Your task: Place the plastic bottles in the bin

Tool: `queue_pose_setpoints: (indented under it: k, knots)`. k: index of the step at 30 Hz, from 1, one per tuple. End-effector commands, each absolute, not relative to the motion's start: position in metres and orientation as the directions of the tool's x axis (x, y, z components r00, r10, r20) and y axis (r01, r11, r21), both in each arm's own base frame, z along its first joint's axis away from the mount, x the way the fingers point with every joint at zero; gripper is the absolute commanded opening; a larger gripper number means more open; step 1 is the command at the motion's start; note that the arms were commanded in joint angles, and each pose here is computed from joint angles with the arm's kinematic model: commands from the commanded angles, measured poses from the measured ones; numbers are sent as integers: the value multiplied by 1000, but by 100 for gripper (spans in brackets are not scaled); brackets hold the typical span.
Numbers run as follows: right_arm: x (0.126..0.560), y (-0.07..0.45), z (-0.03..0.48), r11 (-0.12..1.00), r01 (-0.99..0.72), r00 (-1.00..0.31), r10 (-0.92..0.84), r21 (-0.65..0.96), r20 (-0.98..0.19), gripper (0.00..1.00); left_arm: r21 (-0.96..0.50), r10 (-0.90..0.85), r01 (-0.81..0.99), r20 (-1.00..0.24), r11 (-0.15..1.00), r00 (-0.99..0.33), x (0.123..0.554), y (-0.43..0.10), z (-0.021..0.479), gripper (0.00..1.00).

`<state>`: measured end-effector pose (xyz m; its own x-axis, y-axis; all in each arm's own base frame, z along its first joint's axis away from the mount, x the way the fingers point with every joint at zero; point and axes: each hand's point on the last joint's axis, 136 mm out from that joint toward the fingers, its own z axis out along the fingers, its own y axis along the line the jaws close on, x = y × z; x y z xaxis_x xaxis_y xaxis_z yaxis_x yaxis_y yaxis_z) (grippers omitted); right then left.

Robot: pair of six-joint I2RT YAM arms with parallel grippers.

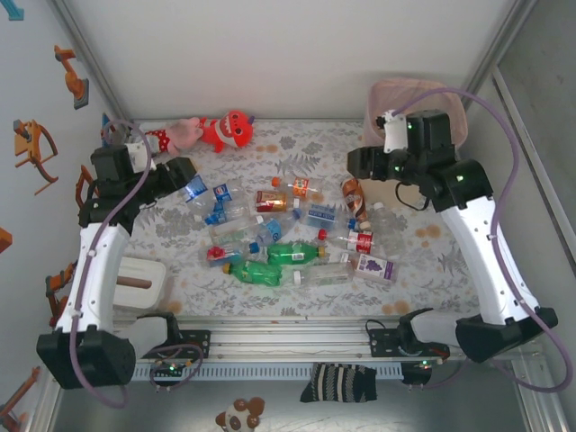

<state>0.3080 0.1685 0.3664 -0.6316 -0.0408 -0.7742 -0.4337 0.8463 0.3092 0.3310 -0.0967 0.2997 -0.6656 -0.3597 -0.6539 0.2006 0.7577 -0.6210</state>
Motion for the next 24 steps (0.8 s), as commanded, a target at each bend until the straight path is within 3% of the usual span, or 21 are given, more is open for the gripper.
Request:
queue_pose_setpoints:
  k: [1,9,16,24]
  knots:
    - [293,206,398,725,-571,-553,6,384,-833,68,-588,-285,497,-780,638,-556,311,-136,366,56]
    - [245,270,431,405,-809,-458,19,425,-889,71,-447,-246,824,-892,347,-380,250,-195,447,53]
    - [189,309,462,89,-946,-310,35,311,-950,75,-301,-189,947,-942,114,-277,196,-238,480,53]
    - [158,331,471,-52,-965,-260,20,259,-965,81,-215,-144,976,-965,-35,-218,163,-269,494,55]
